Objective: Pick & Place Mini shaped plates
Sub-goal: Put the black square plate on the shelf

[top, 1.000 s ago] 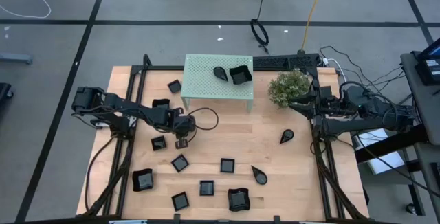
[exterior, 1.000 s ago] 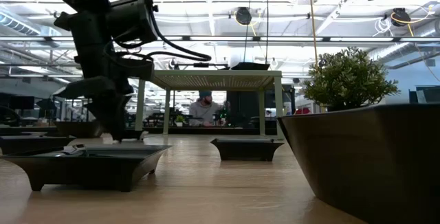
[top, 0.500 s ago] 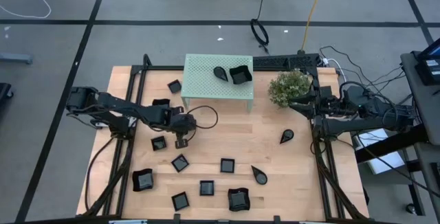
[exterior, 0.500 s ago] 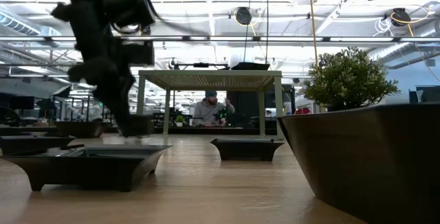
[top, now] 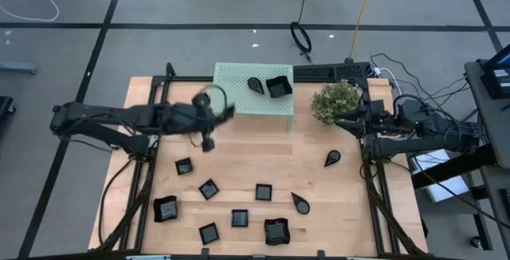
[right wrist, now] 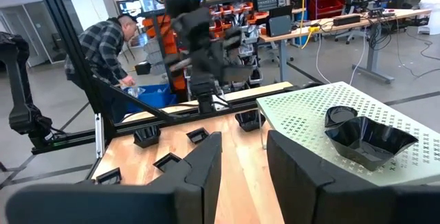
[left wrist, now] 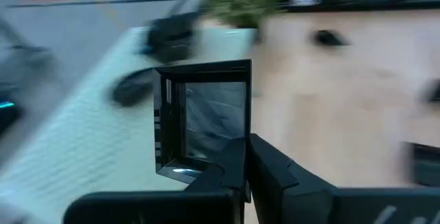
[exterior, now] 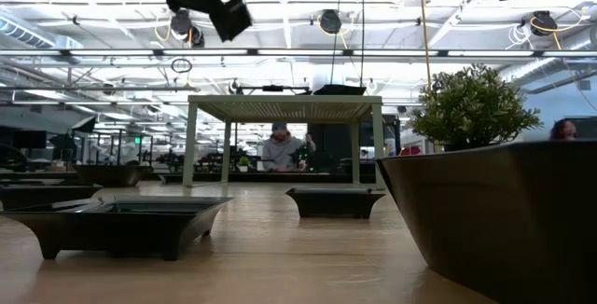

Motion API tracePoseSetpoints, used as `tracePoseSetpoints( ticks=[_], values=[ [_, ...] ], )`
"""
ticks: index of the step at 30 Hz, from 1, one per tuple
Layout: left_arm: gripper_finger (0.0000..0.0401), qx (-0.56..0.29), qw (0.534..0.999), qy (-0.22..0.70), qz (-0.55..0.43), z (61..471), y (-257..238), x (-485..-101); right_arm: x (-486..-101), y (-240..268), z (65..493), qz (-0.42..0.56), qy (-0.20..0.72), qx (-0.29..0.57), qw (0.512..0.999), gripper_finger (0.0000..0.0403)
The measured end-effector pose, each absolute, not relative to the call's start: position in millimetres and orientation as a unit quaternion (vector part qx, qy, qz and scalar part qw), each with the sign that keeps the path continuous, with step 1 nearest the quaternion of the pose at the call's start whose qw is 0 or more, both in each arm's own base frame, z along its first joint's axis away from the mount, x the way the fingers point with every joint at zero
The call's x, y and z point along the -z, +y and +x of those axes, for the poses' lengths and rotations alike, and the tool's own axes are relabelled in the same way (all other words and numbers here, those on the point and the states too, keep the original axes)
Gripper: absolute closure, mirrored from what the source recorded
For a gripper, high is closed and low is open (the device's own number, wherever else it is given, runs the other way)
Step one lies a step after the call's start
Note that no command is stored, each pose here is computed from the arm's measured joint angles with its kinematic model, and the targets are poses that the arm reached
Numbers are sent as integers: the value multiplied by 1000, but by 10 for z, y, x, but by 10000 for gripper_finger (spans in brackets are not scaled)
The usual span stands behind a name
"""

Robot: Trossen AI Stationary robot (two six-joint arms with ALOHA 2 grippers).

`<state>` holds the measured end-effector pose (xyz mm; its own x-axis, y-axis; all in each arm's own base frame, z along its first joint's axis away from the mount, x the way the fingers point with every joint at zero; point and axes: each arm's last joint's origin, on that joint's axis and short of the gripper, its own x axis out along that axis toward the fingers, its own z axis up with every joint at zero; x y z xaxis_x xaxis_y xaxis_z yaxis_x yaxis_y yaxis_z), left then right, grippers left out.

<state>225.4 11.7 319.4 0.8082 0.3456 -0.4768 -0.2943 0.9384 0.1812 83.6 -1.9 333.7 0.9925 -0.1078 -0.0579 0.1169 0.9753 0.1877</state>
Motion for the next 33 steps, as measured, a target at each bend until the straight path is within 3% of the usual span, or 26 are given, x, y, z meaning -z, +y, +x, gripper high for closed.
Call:
tracePoseSetpoints(
  ticks=[13,23,33],
  values=[
    [397,-237,876,402,126,2678,903,-2724,-3337,-19,836,96,24,57,994,298],
    [397,-229,839,465,165,2954,1256,-2735,-3337,-19,836,96,24,57,994,298],
    [350,-249,820,486,171,2962,1269,-2676,-3337,-19,836,96,24,56,994,298]
  ],
)
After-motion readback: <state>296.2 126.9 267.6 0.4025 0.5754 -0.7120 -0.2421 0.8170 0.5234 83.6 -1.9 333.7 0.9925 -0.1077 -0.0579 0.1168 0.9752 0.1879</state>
